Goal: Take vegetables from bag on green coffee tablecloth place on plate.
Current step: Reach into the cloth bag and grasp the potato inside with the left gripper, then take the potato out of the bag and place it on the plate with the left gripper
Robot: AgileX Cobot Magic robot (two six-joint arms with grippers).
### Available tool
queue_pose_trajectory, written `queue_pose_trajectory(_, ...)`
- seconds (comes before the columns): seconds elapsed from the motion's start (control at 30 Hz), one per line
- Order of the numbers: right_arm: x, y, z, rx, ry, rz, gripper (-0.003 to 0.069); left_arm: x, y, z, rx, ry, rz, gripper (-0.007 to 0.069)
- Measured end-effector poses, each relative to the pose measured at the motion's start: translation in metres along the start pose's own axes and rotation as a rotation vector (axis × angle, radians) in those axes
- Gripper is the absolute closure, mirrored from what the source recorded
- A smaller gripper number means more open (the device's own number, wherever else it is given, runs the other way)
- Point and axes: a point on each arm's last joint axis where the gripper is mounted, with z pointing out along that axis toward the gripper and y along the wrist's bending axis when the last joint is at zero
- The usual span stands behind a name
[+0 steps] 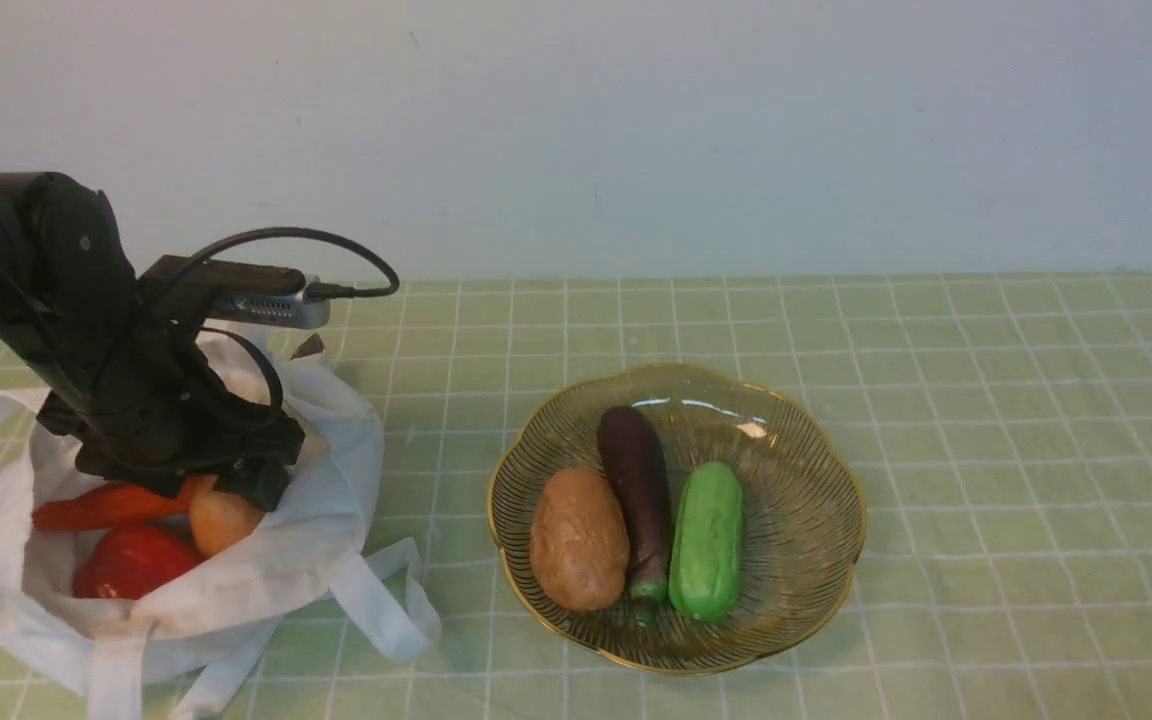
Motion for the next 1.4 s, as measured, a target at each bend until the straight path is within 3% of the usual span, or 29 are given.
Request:
queue_pose_trajectory(0.1, 0.000, 0.000, 0.000, 0.000, 0.000, 0.000, 0.0673, 0.000, 0.000, 0.001, 0.003, 0.006, -0.003, 0.0220)
queue_pose_trajectory(0.3, 0.000, 0.000, 0.000, 0.000, 0.000, 0.000, 0.0673, 0.002, -0.001, -0.008, 0.004, 0.008, -0.001, 0.0220)
queue_pose_trajectory(0.6, 0.000, 0.000, 0.000, 0.000, 0.000, 0.000, 0.0673, 0.015, -0.010, -0.094, 0.041, -0.116, -0.003, 0.0220)
queue_pose_trajectory(0.8, 0.000, 0.000, 0.000, 0.000, 0.000, 0.000, 0.0673, 0.057, -0.053, -0.149, 0.199, -0.137, 0.133, 0.0220)
queue_pose_trajectory(1.03, 0.000, 0.000, 0.000, 0.000, 0.000, 0.000, 0.0673, 0.085, -0.124, -0.196, 0.423, -0.421, 0.386, 0.0220)
queue_pose_trajectory(1.27, 0.000, 0.000, 0.000, 0.000, 0.000, 0.000, 0.0673, 0.044, -0.179, -0.156, 0.464, -0.590, 0.442, 0.0220)
queue_pose_trajectory(1.4, 0.000, 0.000, 0.000, 0.000, 0.000, 0.000, 0.0673, 0.009, -0.203, -0.094, 0.422, -0.634, 0.387, 0.0220)
